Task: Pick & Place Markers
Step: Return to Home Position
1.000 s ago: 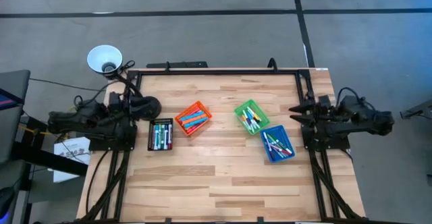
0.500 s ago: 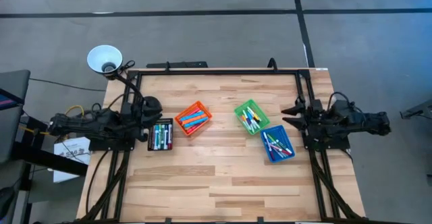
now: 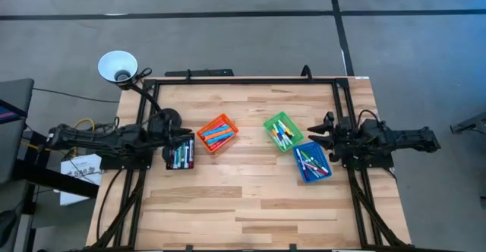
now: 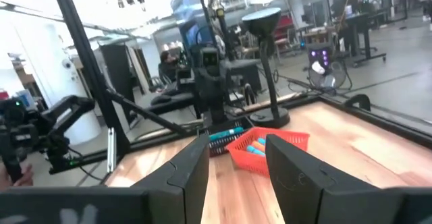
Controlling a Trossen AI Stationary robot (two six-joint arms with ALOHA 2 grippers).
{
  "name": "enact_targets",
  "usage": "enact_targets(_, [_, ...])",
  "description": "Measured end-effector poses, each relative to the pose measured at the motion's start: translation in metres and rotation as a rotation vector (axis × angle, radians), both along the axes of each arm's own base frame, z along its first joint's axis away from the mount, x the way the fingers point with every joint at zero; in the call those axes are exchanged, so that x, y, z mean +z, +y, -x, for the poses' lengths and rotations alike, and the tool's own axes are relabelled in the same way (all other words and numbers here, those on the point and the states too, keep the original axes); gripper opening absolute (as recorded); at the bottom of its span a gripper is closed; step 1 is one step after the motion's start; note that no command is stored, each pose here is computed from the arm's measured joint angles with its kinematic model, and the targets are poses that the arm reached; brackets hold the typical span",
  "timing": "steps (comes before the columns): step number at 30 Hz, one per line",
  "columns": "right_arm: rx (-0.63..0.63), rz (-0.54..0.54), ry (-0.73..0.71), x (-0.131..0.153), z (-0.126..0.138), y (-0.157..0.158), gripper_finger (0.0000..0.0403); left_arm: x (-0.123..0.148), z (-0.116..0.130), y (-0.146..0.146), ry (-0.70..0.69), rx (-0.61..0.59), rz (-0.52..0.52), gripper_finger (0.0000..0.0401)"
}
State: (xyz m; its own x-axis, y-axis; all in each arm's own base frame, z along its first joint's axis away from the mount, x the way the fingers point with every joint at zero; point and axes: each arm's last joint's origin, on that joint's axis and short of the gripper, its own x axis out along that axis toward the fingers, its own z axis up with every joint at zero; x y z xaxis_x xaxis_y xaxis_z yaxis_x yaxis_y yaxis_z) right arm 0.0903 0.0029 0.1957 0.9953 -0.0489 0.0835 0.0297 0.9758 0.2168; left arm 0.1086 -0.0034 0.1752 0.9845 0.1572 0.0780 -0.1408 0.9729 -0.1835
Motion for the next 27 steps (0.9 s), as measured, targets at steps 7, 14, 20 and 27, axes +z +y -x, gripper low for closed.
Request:
enact_targets(7, [0.016,0.0,-0.002,-0.022,-0.007,0.001,0.0133,-0.008,-0.007,-0.001,0.086,0.0,-0.008,0.0116])
enact_targets(14, [0.015,-0.015,0.024,-0.024,-0.007,0.001,0.0137,-0.008,-0.01,-0.001,0.082,0.003,-0.004,0.0116])
enact_targets(20, [0.015,0.003,0.052,-0.027,-0.007,0.001,0.0137,0.007,-0.008,0.0,-0.069,0.012,-0.013,0.0116])
enact_targets(27, [0.015,0.003,0.053,-0.027,-0.007,0.001,0.0139,0.011,-0.002,0.001,-0.111,0.027,0.015,0.0116])
